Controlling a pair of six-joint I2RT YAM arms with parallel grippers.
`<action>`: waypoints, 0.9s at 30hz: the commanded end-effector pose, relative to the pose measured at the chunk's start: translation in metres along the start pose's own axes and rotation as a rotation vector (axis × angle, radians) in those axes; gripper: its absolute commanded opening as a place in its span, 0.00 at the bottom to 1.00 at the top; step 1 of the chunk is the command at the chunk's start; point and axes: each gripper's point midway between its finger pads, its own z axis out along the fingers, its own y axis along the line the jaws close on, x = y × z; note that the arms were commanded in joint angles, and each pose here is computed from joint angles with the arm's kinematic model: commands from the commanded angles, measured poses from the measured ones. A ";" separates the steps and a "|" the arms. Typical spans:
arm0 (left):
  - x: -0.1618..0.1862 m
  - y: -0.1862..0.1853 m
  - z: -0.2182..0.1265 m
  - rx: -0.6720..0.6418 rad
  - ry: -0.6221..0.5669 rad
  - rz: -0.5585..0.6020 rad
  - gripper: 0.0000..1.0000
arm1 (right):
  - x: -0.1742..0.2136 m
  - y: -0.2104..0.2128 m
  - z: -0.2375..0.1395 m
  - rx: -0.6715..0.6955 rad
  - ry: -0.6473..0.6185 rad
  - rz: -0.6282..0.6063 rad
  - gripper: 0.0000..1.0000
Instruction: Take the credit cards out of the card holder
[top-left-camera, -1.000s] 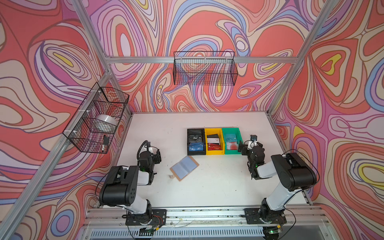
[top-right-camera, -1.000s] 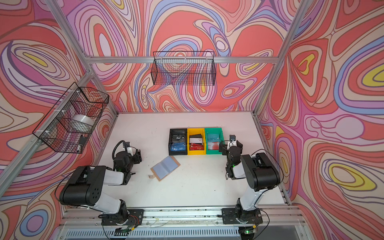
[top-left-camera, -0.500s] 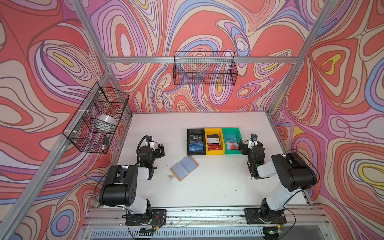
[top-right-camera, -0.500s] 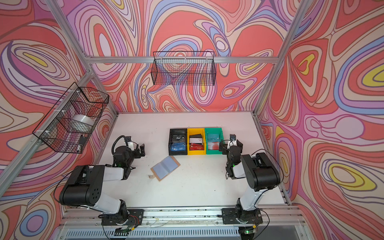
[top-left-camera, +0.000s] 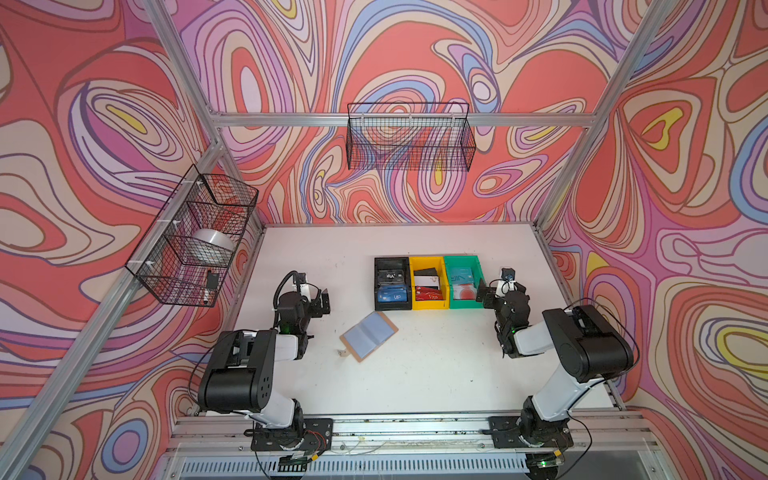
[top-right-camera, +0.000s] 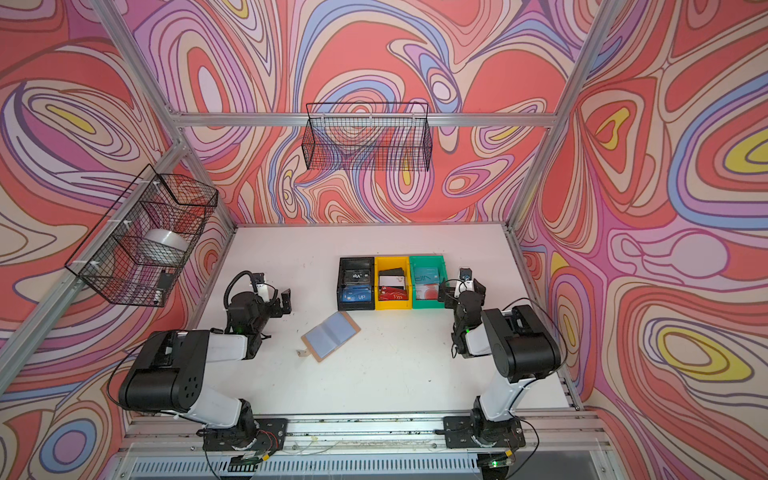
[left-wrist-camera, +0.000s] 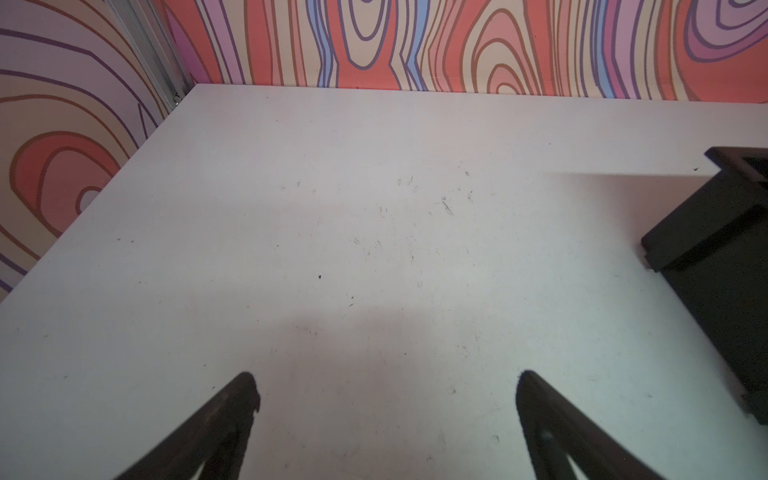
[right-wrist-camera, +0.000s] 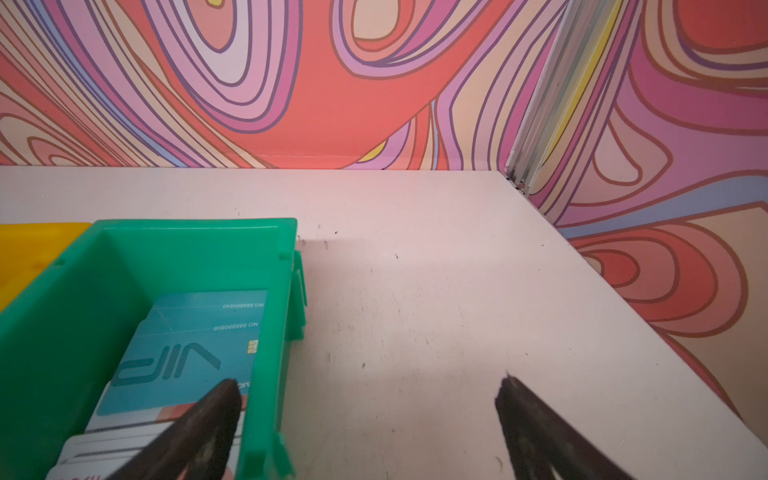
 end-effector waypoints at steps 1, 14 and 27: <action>-0.009 0.000 0.002 0.006 -0.025 0.020 1.00 | -0.003 -0.001 0.003 0.001 -0.002 0.013 0.99; -0.009 0.000 0.002 0.007 -0.024 0.020 1.00 | -0.003 -0.001 0.004 -0.003 0.000 0.014 0.99; -0.008 0.000 0.002 0.006 -0.023 0.020 1.00 | -0.003 -0.001 0.004 -0.004 0.003 0.014 0.98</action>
